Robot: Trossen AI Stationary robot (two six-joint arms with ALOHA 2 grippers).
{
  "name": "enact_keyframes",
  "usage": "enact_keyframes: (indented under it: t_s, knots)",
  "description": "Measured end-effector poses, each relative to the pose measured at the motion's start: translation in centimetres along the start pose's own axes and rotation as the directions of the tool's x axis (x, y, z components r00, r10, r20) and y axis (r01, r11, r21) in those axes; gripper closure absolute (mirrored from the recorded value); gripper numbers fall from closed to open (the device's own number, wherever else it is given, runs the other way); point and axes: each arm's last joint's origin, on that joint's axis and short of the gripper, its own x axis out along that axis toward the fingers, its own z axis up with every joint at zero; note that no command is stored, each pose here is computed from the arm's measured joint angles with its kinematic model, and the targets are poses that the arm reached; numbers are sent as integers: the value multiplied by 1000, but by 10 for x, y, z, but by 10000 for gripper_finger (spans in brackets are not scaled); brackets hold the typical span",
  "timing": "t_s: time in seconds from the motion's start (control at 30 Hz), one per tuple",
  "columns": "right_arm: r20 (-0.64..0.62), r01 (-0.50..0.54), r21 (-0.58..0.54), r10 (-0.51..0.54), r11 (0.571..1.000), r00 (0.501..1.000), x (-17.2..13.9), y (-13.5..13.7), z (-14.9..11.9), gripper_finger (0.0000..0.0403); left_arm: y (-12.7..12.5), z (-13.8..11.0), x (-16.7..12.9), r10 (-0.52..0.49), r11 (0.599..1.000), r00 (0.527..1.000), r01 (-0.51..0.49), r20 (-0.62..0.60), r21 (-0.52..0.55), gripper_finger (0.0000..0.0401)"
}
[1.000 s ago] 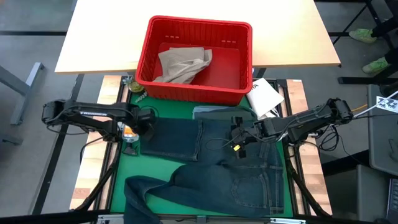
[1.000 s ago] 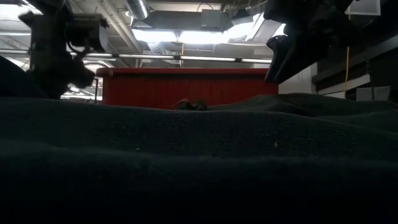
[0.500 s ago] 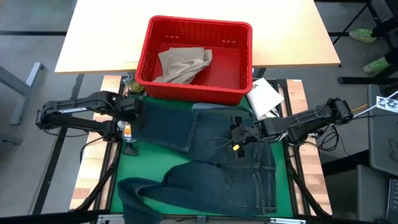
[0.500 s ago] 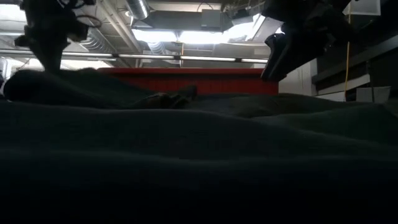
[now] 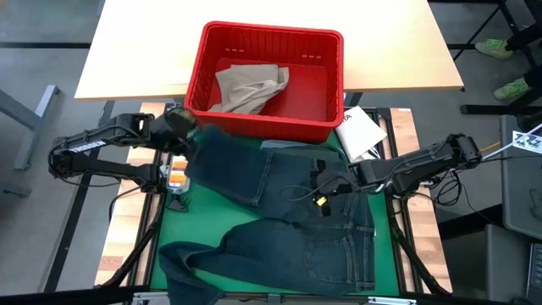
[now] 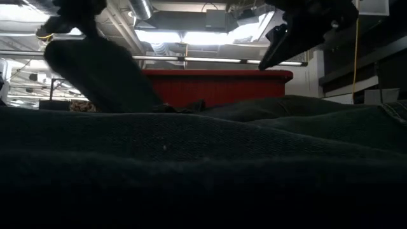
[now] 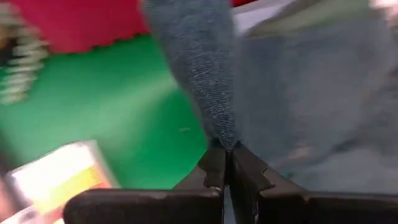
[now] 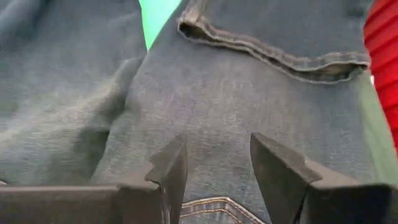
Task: Fold Laundry from Bin
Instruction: Fold the dark blue pants
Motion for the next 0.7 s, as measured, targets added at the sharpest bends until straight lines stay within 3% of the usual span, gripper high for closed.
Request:
enact_keyframes:
  t_s: [0.1, 0.23, 0.5, 0.7]
  knots:
    - [34, -2, 6, 1, 1000, 999, -10, -2, 2, 228, -12, 7, 1, -139, 990, 990, 139, 26, -8, 401]
    - [91, 6, 18, -7, 1000, 996, -27, -5, 5, 228, -34, 17, 3, -315, 949, 945, 315, 92, 16, 401]
    - [199, 58, 49, -67, 997, 978, -60, -14, 9, 228, -92, 27, 13, -616, 788, 765, 603, 188, 127, 401]
    - [241, 93, 71, -108, 993, 964, -74, -17, 9, 228, -139, 24, 48, -716, 698, 673, 693, 189, 180, 401]
